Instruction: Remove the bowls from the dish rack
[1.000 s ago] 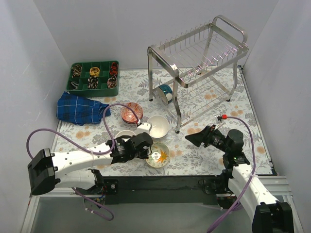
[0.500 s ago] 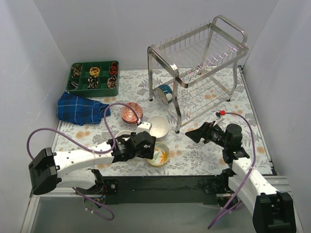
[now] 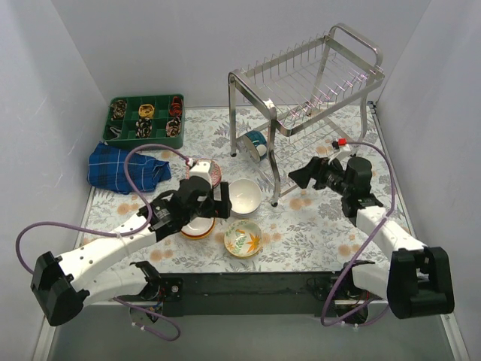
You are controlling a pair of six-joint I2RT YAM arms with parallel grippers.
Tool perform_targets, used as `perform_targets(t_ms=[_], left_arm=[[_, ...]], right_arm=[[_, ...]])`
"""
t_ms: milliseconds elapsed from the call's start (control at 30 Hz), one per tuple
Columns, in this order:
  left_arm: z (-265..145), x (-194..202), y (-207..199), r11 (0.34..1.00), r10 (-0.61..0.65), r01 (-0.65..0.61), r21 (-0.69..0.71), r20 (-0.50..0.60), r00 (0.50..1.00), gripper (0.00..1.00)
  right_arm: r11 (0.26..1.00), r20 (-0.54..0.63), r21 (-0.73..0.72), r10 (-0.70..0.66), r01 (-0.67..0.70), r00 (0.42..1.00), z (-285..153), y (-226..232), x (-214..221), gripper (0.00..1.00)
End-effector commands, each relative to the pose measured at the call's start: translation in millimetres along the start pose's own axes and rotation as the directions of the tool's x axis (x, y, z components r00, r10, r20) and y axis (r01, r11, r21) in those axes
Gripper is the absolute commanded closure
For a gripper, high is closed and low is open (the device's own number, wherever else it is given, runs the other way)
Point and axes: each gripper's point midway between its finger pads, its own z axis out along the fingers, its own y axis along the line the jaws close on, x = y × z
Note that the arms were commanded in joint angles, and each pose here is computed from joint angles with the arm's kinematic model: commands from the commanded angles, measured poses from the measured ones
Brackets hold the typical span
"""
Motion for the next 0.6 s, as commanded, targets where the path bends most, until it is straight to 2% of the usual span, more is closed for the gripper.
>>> perform_targets(t_ms=[0, 33, 67, 133, 167, 300, 400, 567], left_arm=[[-5.2, -60.8, 17.3, 0.999, 0.04, -0.04, -0.004, 0.148, 0.988, 0.02], [-5.0, -71.5, 20.9, 0.999, 0.049, -0.047, -0.014, 0.177, 0.983, 0.02], [-1.4, -76.2, 26.8, 0.997, 0.074, -0.068, -0.037, 0.184, 0.98, 0.02], [1.4, -88.6, 35.6, 0.995, 0.086, -0.073, -0.069, 0.217, 0.972, 0.02], [2.9, -91.9, 40.8, 0.992, 0.097, -0.076, -0.098, 0.232, 0.968, 0.02], [8.9, -95.3, 60.3, 0.979, 0.152, -0.104, -0.176, 0.289, 0.945, 0.02], [12.4, -87.8, 75.1, 0.971, 0.167, -0.104, -0.216, 0.295, 0.941, 0.02], [13.8, -78.5, 94.2, 0.951, 0.2, -0.115, -0.287, 0.289, 0.936, 0.02]], right_arm=[[0.992, 0.072, 0.014, -0.13, 0.129, 0.989, 21.5, -7.1, -44.5, 0.01], [0.989, 0.093, 0.001, -0.149, 0.149, 0.984, 26.7, -3.3, -59.9, 0.01], [0.989, 0.063, -0.011, -0.144, 0.145, 0.988, 36.0, -8.1, -54.4, 0.01], [0.984, 0.091, -0.037, -0.173, 0.176, 0.981, 46.7, -6.0, -70.4, 0.01], [0.984, 0.069, -0.055, -0.167, 0.171, 0.984, 56.4, -12.1, -63.8, 0.01], [0.966, 0.09, -0.138, -0.209, 0.22, 0.974, 87.5, -9.4, -74.2, 0.01], [0.948, 0.077, -0.186, -0.249, 0.259, 0.966, 114.0, -7.0, -72.5, 0.01], [0.92, 0.125, -0.21, -0.312, 0.332, 0.942, 147.4, -9.6, -76.3, 0.01]])
